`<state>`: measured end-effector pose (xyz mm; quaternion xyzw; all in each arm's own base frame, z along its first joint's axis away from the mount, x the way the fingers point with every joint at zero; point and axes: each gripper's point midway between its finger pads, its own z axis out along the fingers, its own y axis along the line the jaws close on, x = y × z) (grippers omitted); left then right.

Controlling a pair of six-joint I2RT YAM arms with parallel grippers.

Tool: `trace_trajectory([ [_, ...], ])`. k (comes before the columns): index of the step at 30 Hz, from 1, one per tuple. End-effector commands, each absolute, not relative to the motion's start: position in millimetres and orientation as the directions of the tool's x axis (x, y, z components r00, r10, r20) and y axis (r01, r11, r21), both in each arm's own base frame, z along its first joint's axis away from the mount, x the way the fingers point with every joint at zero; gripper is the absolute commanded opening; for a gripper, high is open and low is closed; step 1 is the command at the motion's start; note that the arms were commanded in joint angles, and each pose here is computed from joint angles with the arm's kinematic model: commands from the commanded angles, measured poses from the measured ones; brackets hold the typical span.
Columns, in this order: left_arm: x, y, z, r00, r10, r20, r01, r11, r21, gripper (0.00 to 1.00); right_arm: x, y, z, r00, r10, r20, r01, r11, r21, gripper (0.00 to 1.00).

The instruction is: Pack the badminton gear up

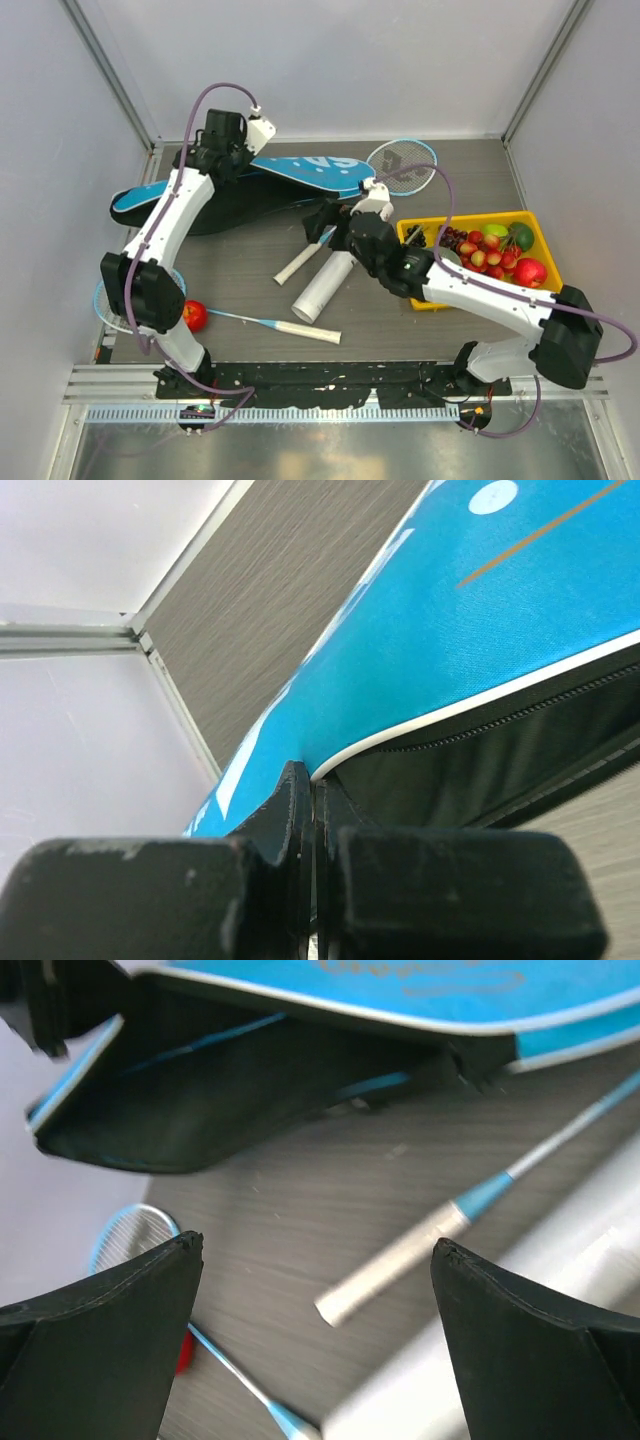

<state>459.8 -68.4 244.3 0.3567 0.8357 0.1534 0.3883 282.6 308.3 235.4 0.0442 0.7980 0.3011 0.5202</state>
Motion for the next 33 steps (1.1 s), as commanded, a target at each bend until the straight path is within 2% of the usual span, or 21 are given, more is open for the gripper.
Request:
trace_trajectory([
  [1, 436.0, -86.5, 293.0, -0.433, 0.595, -0.677, 0.405, 0.799, 0.444, 0.00, 311.3, 335.8, 302.8, -0.390, 0.593, -0.705, -0.258, 0.664, 0.702, 1.00],
  [5, 422.9, -89.4, 286.9, -0.469, 0.541, -0.698, 0.394, 0.835, 0.383, 0.00, 336.6, 345.5, 275.1, -0.432, 0.661, -0.613, -0.104, 0.639, 0.762, 1.00],
  [6, 420.1, -90.8, 284.5, -0.481, 0.527, -0.701, 0.393, 0.844, 0.366, 0.00, 341.8, 352.0, 268.1, -0.440, 0.663, -0.606, -0.092, 0.638, 0.765, 0.97],
  [12, 403.3, -90.0, 283.1, -0.536, 0.459, -0.708, 0.363, 0.883, 0.297, 0.00, 359.2, 376.2, 231.2, -0.479, 0.682, -0.553, -0.042, 0.611, 0.791, 0.94],
  [18, 385.1, -110.9, 287.6, -0.533, 0.357, -0.767, 0.393, 0.907, 0.150, 0.00, 385.1, 394.4, 217.5, -0.479, 0.683, -0.552, -0.039, 0.611, 0.790, 0.91],
  [22, 373.2, -118.3, 283.9, -0.514, 0.331, -0.792, 0.423, 0.900, 0.102, 0.00, 402.5, 403.7, 208.1, -0.498, 0.678, -0.541, -0.034, 0.608, 0.793, 0.82],
  [27, 365.9, -116.5, 277.7, -0.496, 0.332, -0.802, 0.429, 0.897, 0.106, 0.00, 414.5, 415.0, 199.9, -0.535, 0.659, -0.529, -0.049, 0.601, 0.798, 0.57],
  [28, 364.8, -116.5, 276.1, -0.498, 0.329, -0.802, 0.430, 0.897, 0.101, 0.00, 414.5, 415.2, 197.9, -0.542, 0.660, -0.520, -0.040, 0.598, 0.801, 0.54],
  [31, 363.7, -115.8, 276.7, -0.496, 0.309, -0.811, 0.421, 0.903, 0.086, 0.00, 411.2, 418.7, 197.9, -0.557, 0.660, -0.504, -0.036, 0.587, 0.809, 0.56],
  [33, 363.9, -117.8, 278.5, -0.498, 0.291, -0.817, 0.422, 0.904, 0.065, 0.00, 409.5, 419.3, 197.2, -0.563, 0.653, -0.507, -0.040, 0.591, 0.806, 0.51],
])
